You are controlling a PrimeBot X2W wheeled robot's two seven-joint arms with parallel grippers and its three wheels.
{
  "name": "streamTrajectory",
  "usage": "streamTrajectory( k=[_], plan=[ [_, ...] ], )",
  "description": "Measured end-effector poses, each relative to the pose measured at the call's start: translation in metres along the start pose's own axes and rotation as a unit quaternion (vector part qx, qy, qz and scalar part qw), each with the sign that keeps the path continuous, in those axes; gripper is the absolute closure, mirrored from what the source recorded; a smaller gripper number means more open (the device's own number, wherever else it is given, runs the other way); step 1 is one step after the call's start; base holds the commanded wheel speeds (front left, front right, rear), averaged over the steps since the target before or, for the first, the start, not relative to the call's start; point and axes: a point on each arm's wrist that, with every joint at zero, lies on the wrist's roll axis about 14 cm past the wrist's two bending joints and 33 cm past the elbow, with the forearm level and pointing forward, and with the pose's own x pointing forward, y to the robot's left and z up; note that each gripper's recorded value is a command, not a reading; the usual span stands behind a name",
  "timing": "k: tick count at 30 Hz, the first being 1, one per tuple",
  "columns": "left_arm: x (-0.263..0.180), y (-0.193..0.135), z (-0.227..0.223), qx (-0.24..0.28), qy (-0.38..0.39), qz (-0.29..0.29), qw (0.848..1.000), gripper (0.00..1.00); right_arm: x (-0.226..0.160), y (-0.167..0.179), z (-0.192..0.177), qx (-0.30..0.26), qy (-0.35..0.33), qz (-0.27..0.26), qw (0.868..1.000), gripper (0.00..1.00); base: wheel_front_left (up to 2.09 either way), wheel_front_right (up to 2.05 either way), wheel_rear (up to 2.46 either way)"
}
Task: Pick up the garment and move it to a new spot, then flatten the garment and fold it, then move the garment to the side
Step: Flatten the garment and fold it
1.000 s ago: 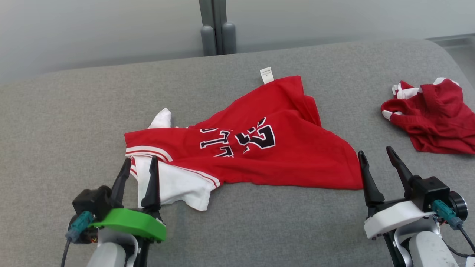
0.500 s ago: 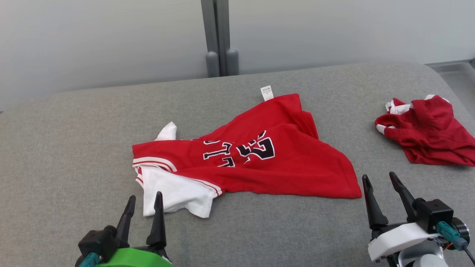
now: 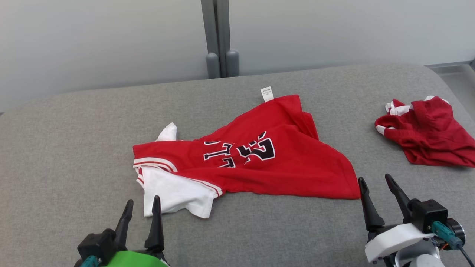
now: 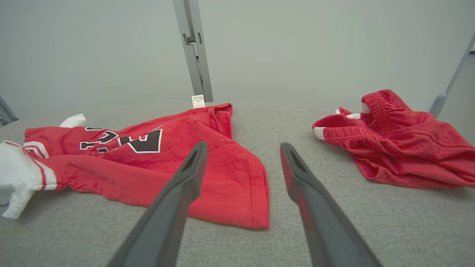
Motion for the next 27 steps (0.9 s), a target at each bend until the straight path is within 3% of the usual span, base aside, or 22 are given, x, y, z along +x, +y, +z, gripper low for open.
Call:
streamTrajectory(
  k=[10,21,27],
  plan=[
    [-0.012,0.022,-0.059,-0.011,0.101,0.030,0.994,0.00,-0.002,0.001,-0.004,-0.001,0.007,0.001,1.000,0.00,0.00,0.00,0.00],
    [0.014,0.036,-0.085,-0.014,0.158,0.042,0.986,0.00,-0.005,-0.012,-0.015,-0.013,0.025,-0.016,0.999,0.00,0.00,0.00,0.00],
    [0.027,0.027,-0.088,-0.015,0.166,0.021,0.986,0.00,-0.005,-0.018,-0.020,-0.018,0.034,-0.024,0.999,0.00,0.00,0.00,0.00]
  ],
)
